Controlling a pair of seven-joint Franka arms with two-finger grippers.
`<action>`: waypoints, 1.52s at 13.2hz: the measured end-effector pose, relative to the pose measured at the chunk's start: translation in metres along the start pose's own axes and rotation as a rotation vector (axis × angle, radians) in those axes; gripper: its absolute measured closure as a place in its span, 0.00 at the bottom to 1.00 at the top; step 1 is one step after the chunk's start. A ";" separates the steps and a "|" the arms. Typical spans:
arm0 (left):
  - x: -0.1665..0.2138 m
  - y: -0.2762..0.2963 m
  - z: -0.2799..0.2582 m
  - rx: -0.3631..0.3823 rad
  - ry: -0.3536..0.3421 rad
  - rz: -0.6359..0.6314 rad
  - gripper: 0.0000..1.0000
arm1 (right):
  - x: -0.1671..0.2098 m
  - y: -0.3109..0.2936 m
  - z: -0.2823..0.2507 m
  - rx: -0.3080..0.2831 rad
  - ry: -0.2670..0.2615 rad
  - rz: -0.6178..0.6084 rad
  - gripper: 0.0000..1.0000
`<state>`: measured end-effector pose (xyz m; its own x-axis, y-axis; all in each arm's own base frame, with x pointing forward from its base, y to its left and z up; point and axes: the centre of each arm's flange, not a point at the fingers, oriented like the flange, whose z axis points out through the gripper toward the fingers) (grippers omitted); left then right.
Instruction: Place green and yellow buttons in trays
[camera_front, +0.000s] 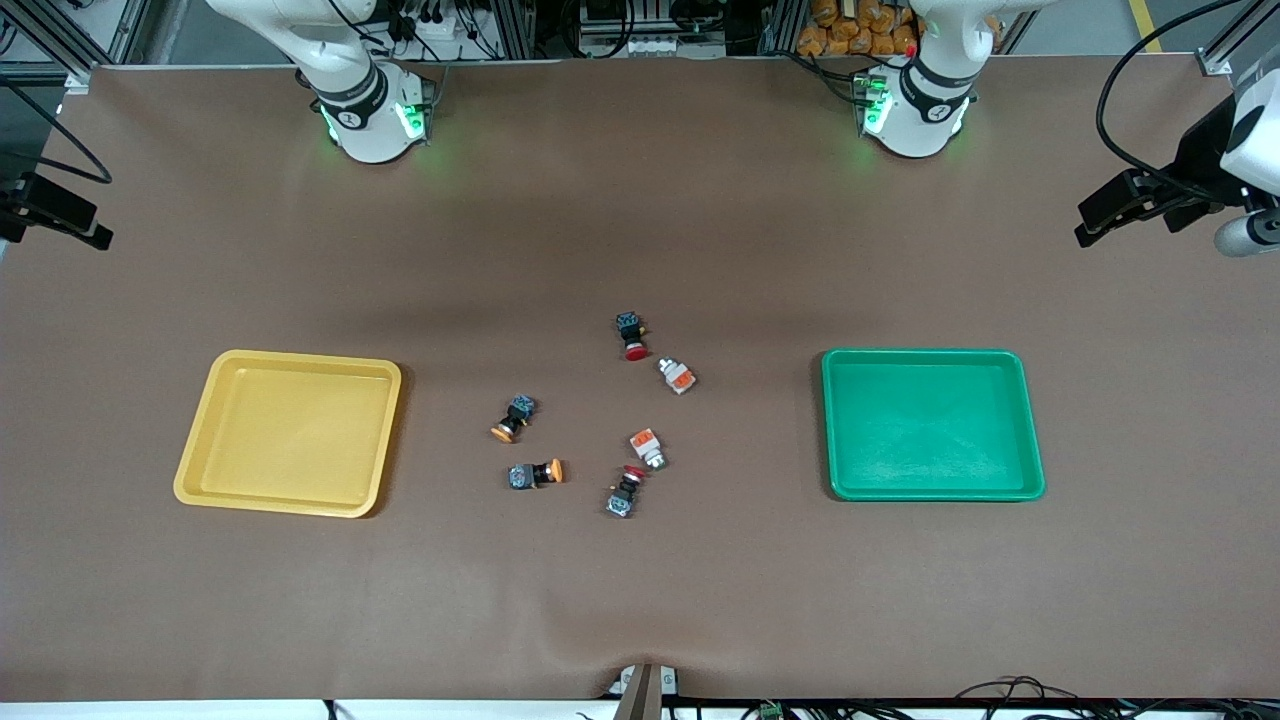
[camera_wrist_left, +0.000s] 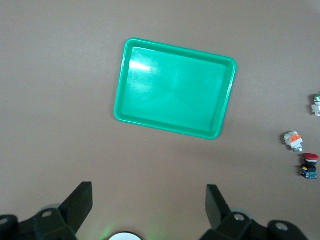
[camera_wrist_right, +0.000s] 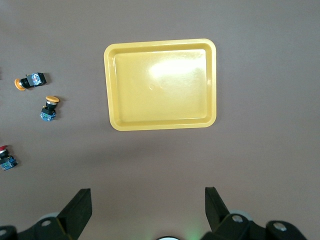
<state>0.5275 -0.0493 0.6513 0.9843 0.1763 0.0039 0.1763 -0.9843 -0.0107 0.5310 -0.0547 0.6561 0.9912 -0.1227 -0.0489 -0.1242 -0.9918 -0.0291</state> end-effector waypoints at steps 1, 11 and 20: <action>0.000 -0.001 0.000 0.007 0.003 0.000 0.00 | 0.000 0.002 0.000 0.000 0.000 0.003 0.00; 0.012 0.006 0.009 0.015 -0.010 0.012 0.00 | -0.005 0.037 0.001 0.004 -0.033 0.059 0.00; 0.031 0.057 0.062 0.010 -0.073 0.064 0.00 | -0.019 0.039 0.009 0.008 -0.140 0.052 0.00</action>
<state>0.5687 -0.0994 0.5886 0.9911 0.1135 -0.0699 0.1125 -0.9935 -0.0190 0.5073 -0.0904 0.6474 0.9675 -0.1673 -0.1895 -0.1761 -0.9839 -0.0309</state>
